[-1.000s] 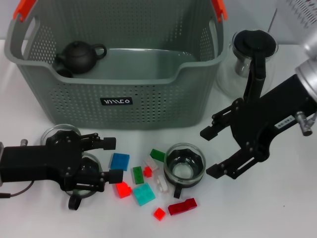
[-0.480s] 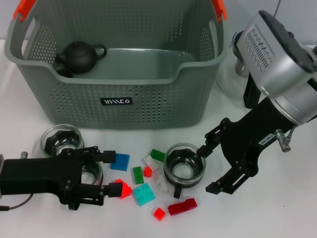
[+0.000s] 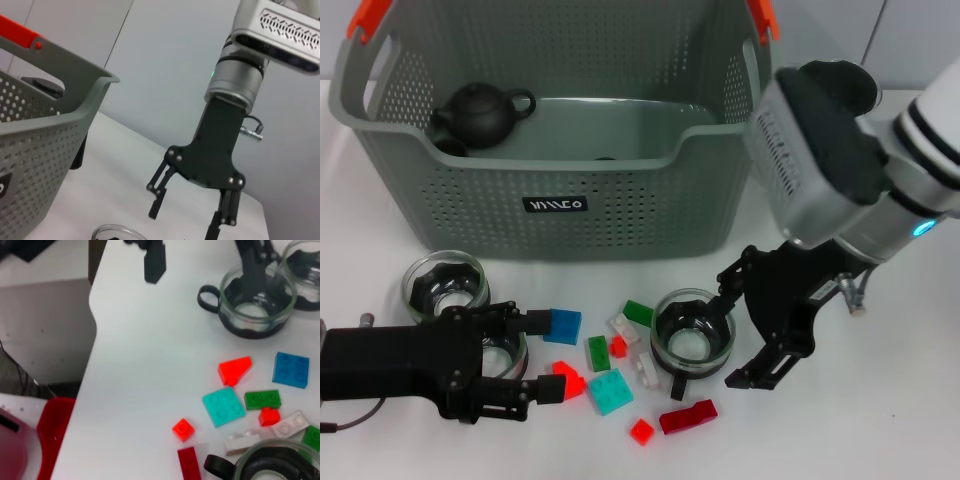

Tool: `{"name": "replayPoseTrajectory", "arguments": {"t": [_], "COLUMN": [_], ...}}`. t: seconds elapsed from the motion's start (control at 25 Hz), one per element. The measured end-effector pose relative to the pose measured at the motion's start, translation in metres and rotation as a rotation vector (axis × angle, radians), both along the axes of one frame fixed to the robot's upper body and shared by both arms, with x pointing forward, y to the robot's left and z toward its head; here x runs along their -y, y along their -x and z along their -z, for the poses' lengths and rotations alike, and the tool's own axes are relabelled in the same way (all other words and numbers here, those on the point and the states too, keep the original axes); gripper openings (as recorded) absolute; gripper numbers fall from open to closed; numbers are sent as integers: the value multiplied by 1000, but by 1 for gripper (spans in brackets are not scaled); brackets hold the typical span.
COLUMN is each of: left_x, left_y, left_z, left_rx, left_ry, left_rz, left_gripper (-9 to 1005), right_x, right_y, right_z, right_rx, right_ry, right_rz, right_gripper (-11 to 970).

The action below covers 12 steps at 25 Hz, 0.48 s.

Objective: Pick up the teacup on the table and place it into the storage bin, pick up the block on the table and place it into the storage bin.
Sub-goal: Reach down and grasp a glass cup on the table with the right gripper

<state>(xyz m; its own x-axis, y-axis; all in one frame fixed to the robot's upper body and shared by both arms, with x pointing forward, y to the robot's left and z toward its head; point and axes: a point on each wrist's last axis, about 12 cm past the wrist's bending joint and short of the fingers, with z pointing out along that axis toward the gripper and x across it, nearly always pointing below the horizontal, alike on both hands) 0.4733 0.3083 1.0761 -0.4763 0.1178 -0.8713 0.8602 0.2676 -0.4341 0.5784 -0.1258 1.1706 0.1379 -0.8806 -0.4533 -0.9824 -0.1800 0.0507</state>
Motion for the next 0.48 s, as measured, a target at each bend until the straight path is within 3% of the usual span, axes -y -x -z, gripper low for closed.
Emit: {"name": "replayPoseTrajectory", "arguments": {"t": [0.48], "left_x": [1], "left_y": [0], "left_z": [2], "left_rx": [-6], "left_ry": [3], "left_rz": [-13], "left_gripper": [951], "right_x": [-15], "right_y": [-2], "right_z": [17], "right_rx": [91], "right_ry": [87], "right_rz": [-62], "right_gripper": [850]}}
